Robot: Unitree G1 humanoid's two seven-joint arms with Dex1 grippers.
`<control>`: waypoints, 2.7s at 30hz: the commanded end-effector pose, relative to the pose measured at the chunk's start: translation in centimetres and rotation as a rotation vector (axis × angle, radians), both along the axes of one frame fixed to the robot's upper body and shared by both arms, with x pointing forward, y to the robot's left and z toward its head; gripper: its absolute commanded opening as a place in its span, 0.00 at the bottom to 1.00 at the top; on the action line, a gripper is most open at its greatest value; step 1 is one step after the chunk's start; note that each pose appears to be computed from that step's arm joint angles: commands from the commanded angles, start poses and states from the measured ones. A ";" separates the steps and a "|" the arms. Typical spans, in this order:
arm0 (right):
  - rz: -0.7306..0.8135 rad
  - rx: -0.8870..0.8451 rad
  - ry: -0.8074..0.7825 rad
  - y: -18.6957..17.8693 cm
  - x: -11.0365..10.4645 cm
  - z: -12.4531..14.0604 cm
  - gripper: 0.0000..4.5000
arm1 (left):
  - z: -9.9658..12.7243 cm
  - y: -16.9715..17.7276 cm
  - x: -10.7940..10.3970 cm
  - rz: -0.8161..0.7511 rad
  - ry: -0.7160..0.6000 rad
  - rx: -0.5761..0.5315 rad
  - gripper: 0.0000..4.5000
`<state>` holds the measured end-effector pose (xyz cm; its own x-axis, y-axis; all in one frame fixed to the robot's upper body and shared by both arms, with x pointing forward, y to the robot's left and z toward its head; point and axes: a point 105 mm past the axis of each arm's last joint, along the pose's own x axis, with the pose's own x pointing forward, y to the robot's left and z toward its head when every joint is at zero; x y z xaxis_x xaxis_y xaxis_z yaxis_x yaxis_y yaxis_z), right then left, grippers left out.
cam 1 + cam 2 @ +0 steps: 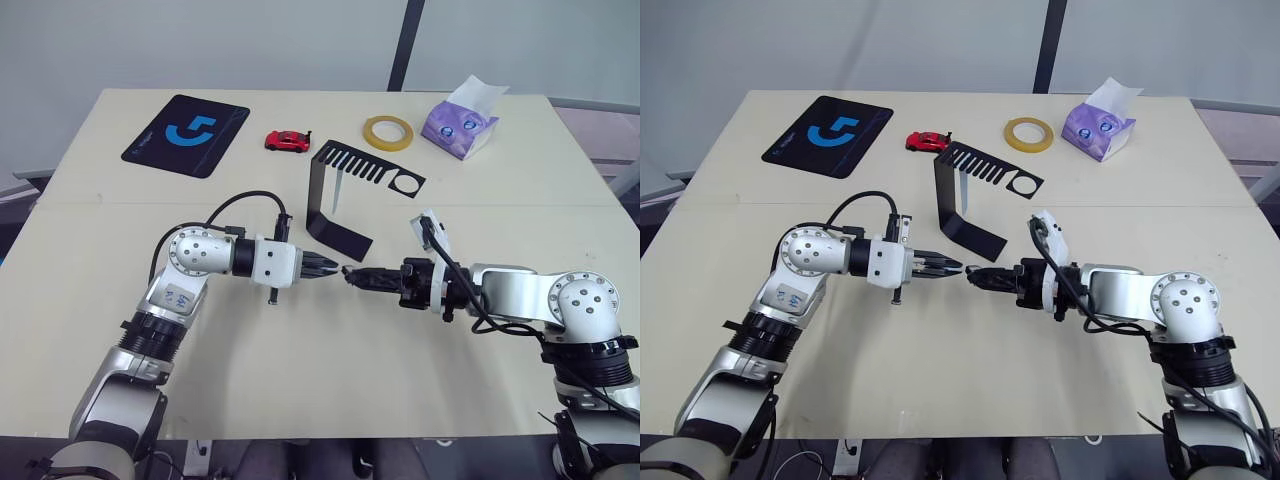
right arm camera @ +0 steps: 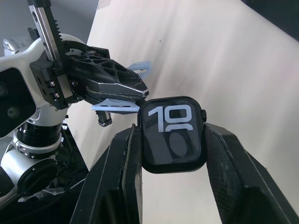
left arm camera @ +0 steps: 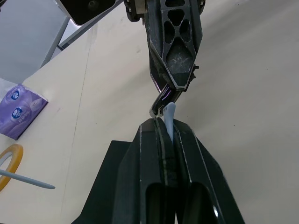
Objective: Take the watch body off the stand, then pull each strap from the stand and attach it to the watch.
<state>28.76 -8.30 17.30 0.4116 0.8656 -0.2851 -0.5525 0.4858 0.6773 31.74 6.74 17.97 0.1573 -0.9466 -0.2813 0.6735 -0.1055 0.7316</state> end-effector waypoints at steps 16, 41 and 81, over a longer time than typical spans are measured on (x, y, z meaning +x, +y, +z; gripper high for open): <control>0.022 0.042 -0.021 0.6 -0.5 1.3 0.34 | 0.9 -0.8 -0.6 -0.025 -0.034 -0.018 0.00; 0.001 0.037 -0.019 0.1 -0.3 1.3 0.34 | 1.1 -0.3 0.0 -0.004 -0.044 -0.012 0.00; 0.059 0.065 -0.046 1.8 -1.3 2.6 0.34 | 0.9 -1.4 -0.3 -0.024 -0.046 -0.026 0.00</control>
<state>28.30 -7.46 18.08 0.4071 0.8724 -0.2704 -0.5493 0.4704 0.6906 31.96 6.37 17.93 0.1733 -0.9464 -0.2726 0.6745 -0.0877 0.7331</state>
